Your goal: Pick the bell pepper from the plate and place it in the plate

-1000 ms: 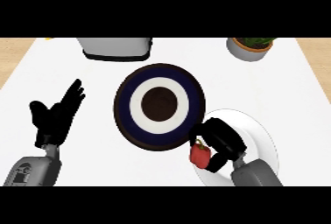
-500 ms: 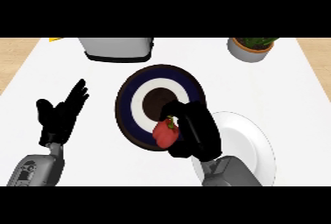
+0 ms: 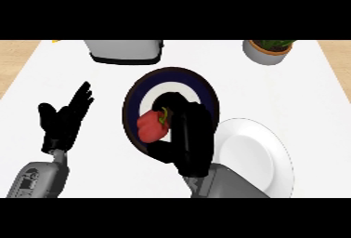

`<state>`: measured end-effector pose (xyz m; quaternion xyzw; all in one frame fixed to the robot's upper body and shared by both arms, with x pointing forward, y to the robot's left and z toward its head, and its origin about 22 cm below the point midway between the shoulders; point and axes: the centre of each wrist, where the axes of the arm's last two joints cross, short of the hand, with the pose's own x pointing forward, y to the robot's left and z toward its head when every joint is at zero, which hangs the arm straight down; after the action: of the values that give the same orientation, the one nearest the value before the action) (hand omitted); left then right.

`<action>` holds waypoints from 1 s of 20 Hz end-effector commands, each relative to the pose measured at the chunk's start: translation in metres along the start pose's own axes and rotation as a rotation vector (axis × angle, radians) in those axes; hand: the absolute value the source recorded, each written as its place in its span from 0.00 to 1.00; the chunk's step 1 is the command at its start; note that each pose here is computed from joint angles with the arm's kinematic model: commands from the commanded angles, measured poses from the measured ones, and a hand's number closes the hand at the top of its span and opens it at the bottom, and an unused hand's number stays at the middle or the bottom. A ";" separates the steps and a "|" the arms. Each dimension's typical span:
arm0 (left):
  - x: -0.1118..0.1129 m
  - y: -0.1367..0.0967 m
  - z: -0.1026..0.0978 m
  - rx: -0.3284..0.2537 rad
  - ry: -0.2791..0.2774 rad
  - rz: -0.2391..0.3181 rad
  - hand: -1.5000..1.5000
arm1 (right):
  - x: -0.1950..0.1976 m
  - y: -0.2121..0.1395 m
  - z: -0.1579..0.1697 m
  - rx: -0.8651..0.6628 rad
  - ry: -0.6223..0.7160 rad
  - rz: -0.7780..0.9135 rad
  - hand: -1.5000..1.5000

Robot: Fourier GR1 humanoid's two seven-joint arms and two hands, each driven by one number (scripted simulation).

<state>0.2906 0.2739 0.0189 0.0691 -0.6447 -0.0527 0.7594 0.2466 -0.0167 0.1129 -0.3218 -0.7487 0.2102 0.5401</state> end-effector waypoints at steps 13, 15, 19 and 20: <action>-0.002 0.011 -0.009 0.014 -0.009 0.013 0.50 | -0.030 0.047 -0.059 0.035 0.229 0.123 1.00; 0.003 -0.003 0.002 0.008 0.000 0.017 0.50 | -0.053 0.054 -0.055 0.134 0.235 0.160 1.00; 0.015 0.020 -0.014 0.015 -0.013 -0.002 0.50 | -0.056 0.049 -0.057 0.202 0.353 -0.040 0.00; 0.012 0.014 -0.003 0.013 -0.012 -0.010 0.50 | -0.080 0.061 -0.050 0.210 0.337 -0.030 0.00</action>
<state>0.2945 0.2841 0.0248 0.0738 -0.6493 -0.0477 0.7554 0.3199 -0.0205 0.0591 -0.3203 -0.6403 0.2196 0.6627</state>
